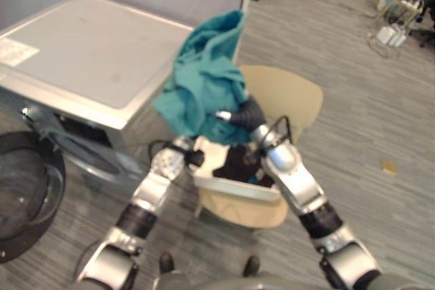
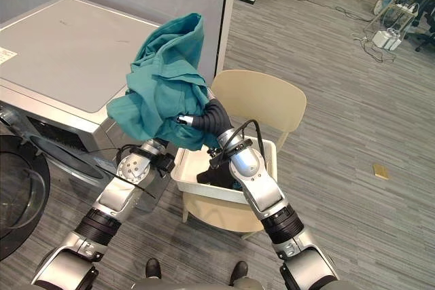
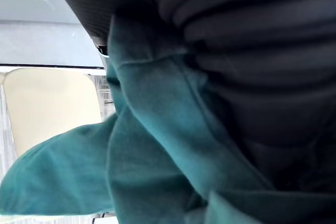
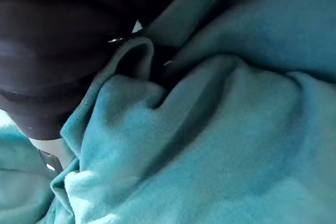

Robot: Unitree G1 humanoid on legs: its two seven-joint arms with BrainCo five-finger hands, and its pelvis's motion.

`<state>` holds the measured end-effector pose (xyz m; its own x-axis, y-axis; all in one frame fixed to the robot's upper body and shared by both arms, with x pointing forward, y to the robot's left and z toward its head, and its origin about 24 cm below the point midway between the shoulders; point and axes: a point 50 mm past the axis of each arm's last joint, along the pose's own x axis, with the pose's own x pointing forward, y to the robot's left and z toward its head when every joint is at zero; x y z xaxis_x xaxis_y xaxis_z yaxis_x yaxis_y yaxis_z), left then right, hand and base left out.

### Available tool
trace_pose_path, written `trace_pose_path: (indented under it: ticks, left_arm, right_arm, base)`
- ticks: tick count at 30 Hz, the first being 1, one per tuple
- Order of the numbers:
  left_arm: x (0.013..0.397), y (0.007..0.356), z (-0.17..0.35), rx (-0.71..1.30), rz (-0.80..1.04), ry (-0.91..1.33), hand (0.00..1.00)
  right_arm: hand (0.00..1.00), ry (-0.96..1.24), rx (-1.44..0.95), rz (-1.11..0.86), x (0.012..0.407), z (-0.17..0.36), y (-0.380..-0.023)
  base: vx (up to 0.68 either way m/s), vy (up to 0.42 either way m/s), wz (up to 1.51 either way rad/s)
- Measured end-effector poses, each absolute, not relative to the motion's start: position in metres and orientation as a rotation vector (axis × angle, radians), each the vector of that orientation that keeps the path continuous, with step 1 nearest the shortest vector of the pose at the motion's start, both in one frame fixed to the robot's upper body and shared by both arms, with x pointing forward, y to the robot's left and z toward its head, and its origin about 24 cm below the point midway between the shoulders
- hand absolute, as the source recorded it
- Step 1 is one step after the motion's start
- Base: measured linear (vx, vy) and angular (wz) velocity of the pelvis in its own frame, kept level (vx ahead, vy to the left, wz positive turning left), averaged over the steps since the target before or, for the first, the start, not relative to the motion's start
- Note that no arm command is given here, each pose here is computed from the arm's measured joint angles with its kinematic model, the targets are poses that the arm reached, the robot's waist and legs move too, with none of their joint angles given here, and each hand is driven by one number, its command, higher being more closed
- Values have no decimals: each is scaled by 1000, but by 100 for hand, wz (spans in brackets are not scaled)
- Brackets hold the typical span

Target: Pick up the laundry basket with both hands and put the clothes into the washing machine.

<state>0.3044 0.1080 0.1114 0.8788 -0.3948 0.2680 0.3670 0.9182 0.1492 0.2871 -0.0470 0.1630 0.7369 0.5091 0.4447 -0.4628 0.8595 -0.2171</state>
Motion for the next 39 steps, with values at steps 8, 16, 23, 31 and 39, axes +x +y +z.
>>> trace_pose_path:
  ticks: [8, 16, 23, 31, 39]
  left_arm:
    - [309, 117, 120, -33, -179, -342, 100]
    - [303, 124, 136, -128, -30, -420, 100]
    - [300, 127, 130, -162, 17, -403, 100]
    - [293, 146, 117, -184, 106, -365, 100]
    - [272, 186, 108, -184, 266, -364, 100]
  right_arm:
    - [0, -497, -112, 458, 287, 154, -55]
    - [0, -438, -99, 443, 281, 136, -56]
    - [0, -423, -89, 440, 279, 132, -55]
    - [0, -368, -94, 362, 282, 122, -73]
    - [0, -247, -158, 174, 273, 93, -123]
  base:
    - [39, 1, -2]
    - [12, 0, 0]
    - [0, 0, 0]
    - [3, 0, 0]
    - [4, 1, -7]
